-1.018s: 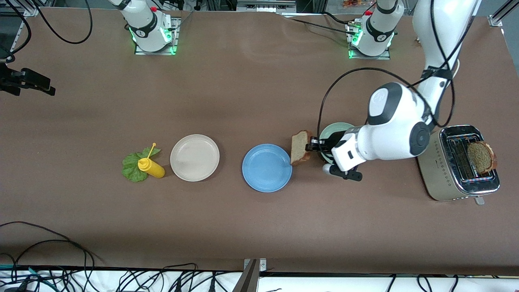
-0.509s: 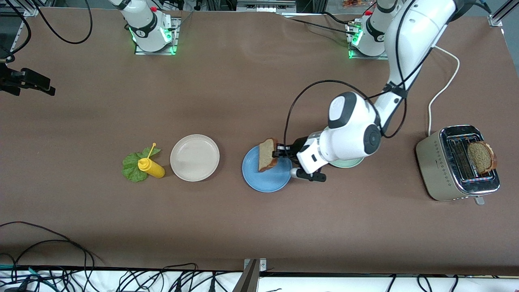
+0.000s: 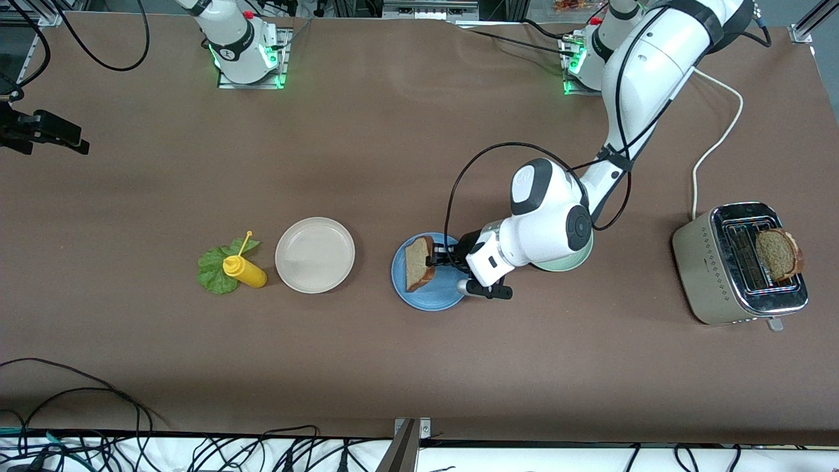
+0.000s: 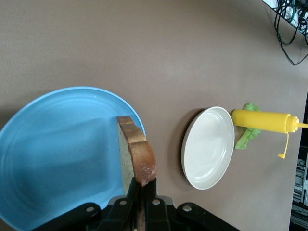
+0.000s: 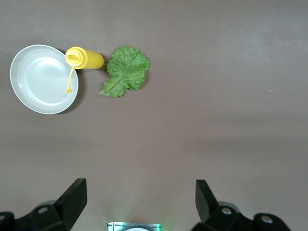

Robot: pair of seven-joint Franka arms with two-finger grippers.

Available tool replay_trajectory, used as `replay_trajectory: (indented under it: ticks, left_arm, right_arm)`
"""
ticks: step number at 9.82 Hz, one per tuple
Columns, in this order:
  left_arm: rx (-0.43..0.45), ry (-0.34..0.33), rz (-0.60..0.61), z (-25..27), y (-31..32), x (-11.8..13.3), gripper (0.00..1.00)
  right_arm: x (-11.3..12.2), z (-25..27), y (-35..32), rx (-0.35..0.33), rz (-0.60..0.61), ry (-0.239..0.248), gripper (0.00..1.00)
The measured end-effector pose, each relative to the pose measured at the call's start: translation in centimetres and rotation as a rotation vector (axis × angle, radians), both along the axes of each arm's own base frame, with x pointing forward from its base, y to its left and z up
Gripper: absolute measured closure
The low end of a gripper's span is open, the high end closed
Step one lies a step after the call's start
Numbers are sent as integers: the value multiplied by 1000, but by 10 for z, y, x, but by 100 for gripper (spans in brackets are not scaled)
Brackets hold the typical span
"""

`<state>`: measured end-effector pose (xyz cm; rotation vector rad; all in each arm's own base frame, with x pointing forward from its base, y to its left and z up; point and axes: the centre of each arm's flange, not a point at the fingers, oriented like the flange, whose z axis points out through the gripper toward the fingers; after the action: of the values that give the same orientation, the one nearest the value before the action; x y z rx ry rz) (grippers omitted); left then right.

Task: Make sandwich in blue plate with both arms
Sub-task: 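Lower the bread onto the blue plate and open the left gripper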

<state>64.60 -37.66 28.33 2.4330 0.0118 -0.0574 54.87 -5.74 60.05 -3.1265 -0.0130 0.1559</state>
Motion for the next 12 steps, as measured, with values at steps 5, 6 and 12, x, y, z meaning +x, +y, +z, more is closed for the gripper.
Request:
replay_trajectory:
  ticks: [5,6,12]
  left_arm:
    - [1,-5,41,-24,6,6,87]
    - [1,-6,43,-25,6,6,74]
    - [173,-137,-4,-1,24,23,0]
  right_arm:
    - [0,0,0,0,0,0,0]
    - [0,0,0,0,0,0,0]
    - [0,0,0,0,0,0,0]
